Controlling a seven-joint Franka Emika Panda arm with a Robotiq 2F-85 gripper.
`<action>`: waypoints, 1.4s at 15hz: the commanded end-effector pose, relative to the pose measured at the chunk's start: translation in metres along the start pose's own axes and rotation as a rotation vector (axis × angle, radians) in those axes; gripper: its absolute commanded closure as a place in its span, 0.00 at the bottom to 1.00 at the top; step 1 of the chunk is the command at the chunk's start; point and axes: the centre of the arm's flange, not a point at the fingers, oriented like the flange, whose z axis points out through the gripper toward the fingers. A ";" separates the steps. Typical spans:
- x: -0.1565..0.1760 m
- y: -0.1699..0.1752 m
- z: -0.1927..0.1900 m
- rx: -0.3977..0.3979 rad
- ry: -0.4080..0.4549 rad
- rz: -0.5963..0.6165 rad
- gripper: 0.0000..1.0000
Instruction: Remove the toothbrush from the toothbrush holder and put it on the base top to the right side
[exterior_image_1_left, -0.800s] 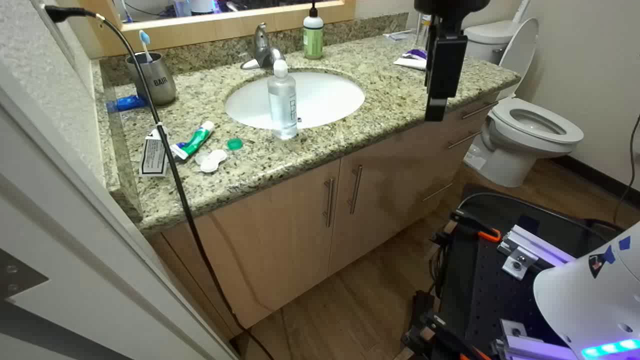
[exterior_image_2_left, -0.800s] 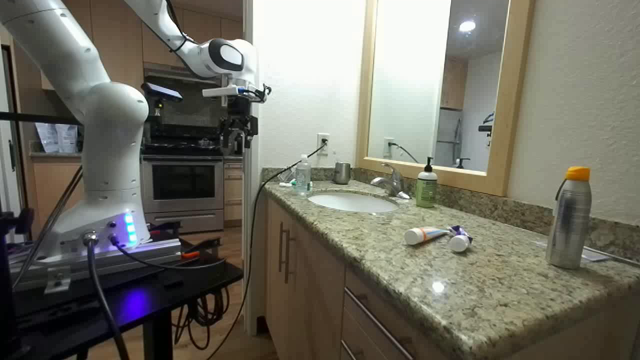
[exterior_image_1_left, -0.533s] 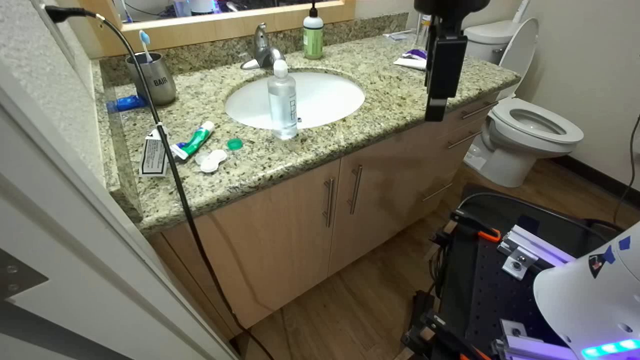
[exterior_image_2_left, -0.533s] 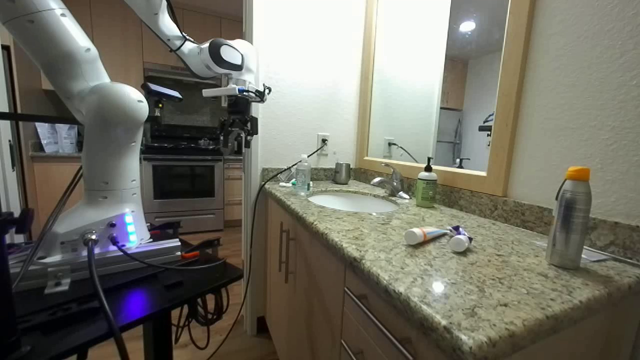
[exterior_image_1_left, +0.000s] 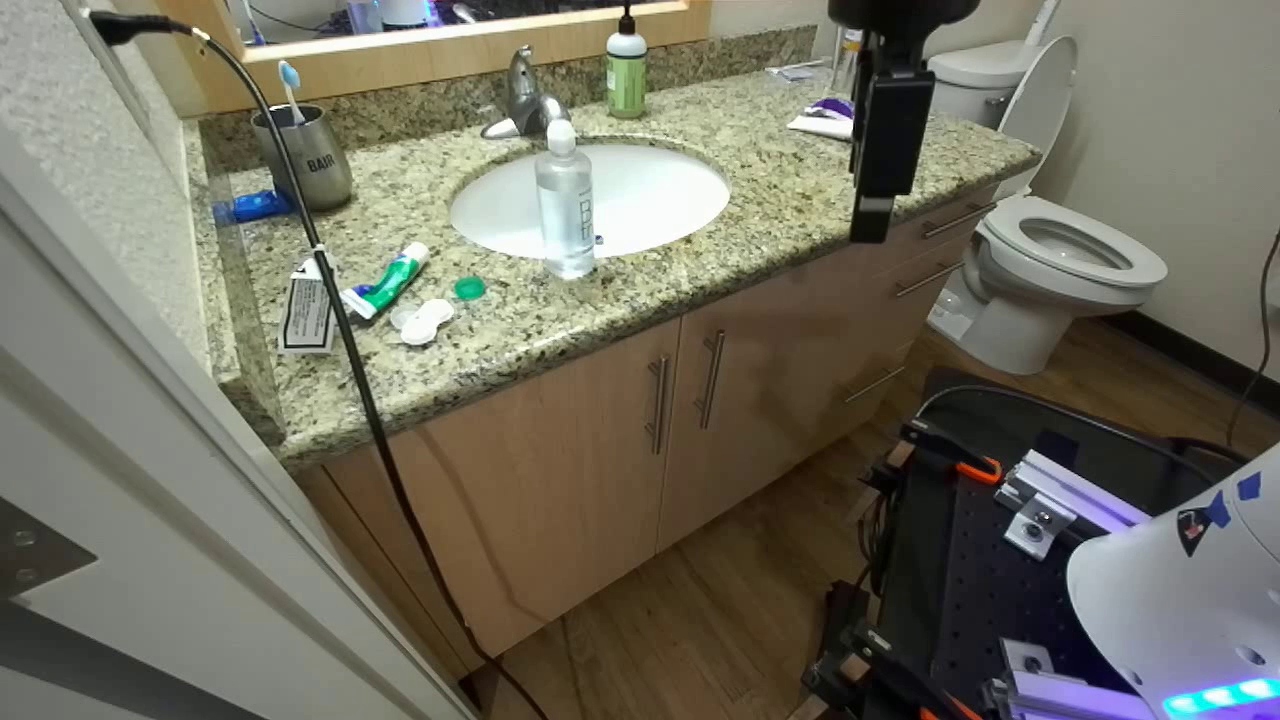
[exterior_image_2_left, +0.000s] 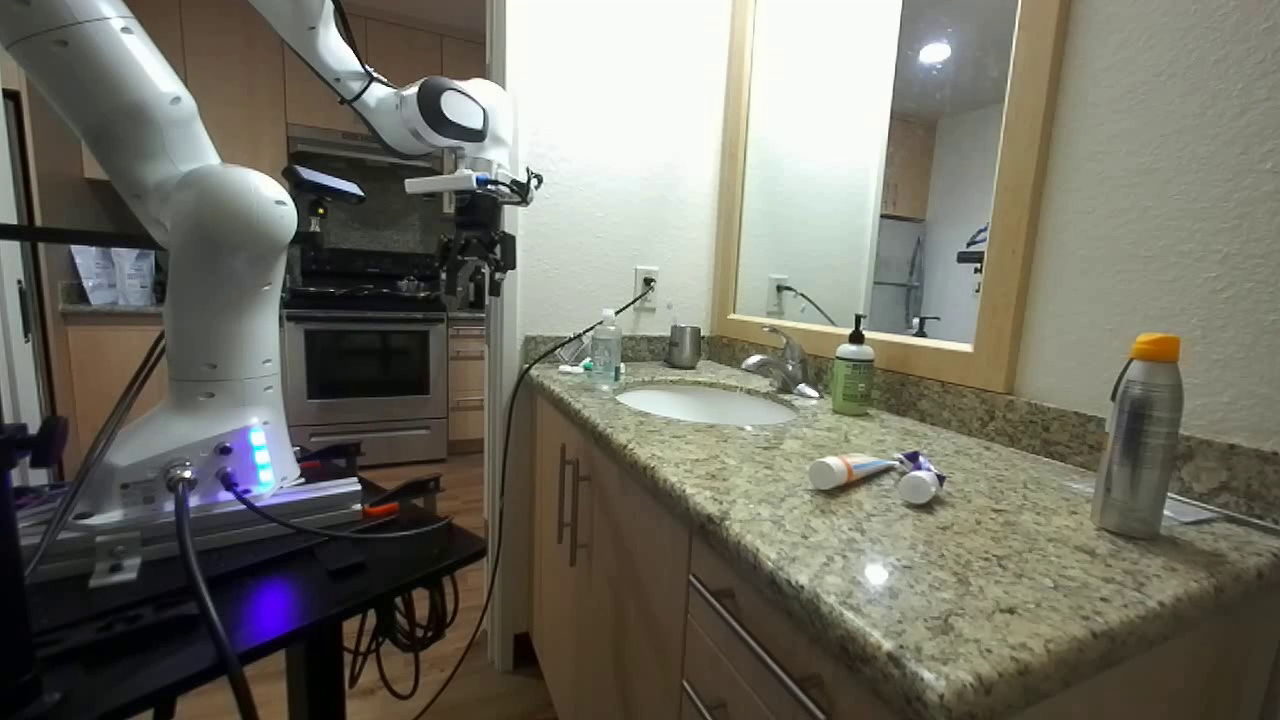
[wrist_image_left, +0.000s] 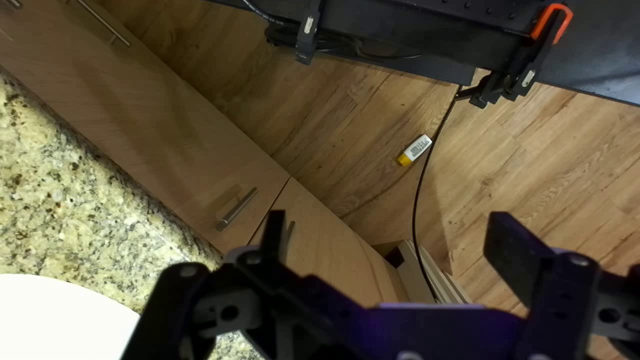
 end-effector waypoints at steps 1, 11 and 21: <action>0.000 0.000 0.000 0.000 0.000 0.000 0.00; 0.043 -0.014 -0.076 0.114 0.388 0.089 0.00; 0.058 -0.004 -0.179 -0.019 0.714 0.064 0.00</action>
